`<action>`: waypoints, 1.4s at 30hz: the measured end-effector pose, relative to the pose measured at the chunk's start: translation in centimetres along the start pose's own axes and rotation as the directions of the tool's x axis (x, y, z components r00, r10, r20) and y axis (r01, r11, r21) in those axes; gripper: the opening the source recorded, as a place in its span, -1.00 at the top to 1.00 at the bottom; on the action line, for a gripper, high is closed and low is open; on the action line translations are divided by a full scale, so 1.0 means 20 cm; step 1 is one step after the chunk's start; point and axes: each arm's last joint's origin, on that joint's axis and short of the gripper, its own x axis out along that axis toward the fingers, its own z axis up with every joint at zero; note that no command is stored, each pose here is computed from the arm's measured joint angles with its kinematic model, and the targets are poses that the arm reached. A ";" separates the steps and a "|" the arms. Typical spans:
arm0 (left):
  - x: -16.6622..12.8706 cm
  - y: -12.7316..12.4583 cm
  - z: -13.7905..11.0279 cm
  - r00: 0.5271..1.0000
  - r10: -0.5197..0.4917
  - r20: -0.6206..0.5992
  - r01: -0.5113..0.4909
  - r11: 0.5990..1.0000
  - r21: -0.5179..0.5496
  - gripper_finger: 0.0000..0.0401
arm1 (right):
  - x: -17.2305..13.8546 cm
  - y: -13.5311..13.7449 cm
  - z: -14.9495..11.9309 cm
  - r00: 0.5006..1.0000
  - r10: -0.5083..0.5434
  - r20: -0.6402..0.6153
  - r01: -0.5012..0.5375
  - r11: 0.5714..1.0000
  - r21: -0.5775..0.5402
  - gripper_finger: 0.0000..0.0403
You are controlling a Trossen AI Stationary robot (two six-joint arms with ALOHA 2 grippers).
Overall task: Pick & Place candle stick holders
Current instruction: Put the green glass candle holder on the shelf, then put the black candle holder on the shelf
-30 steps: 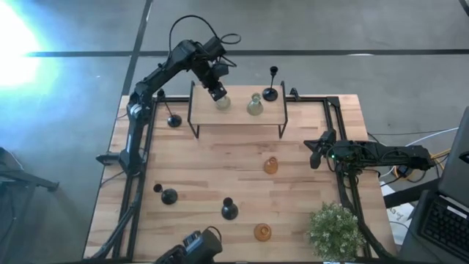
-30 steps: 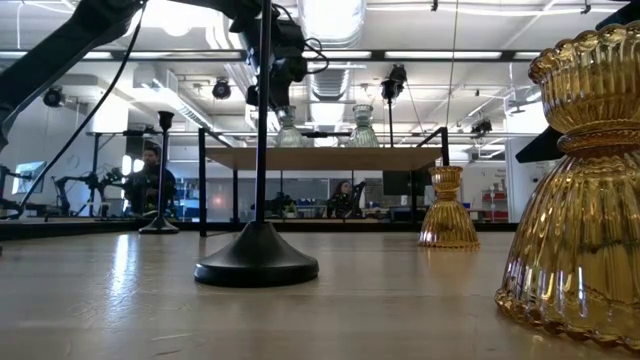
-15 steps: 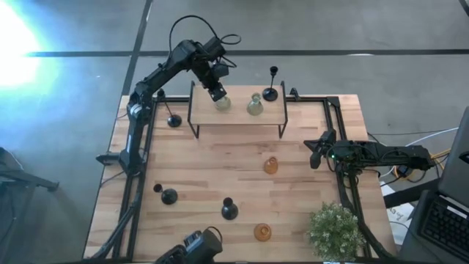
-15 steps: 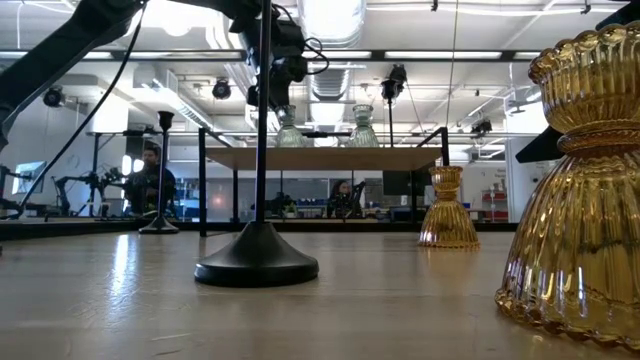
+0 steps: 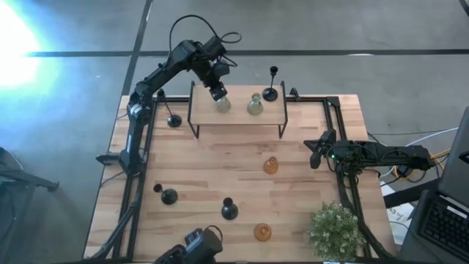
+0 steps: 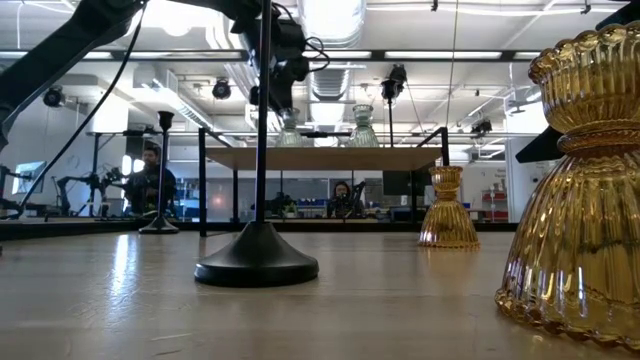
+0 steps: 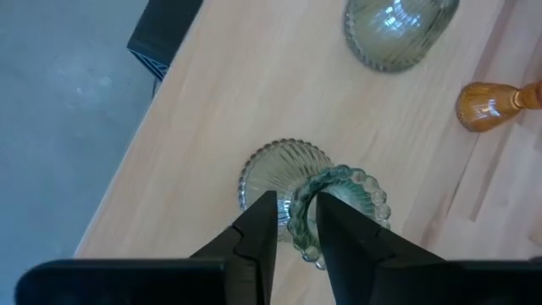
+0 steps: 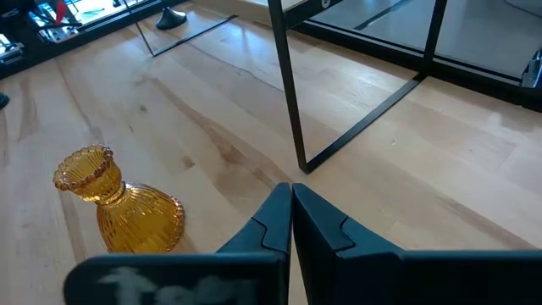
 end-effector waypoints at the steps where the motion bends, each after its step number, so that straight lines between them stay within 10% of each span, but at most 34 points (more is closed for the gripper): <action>1: 0.00 0.00 0.00 1.000 0.001 0.002 -0.001 1.000 0.000 0.54 | 0.00 0.00 0.00 1.000 0.000 0.000 0.000 1.000 0.000 0.96; 32: -0.03 -0.01 -0.02 1.000 0.006 -0.028 -0.006 1.000 0.000 0.43 | 0.00 0.00 0.00 1.000 0.000 0.000 0.000 1.000 0.000 0.96; 42: -0.24 -0.06 -0.04 0.990 0.015 0.137 -0.019 1.000 0.025 0.43 | 0.00 0.00 0.00 1.000 0.000 -0.001 0.000 1.000 0.000 0.96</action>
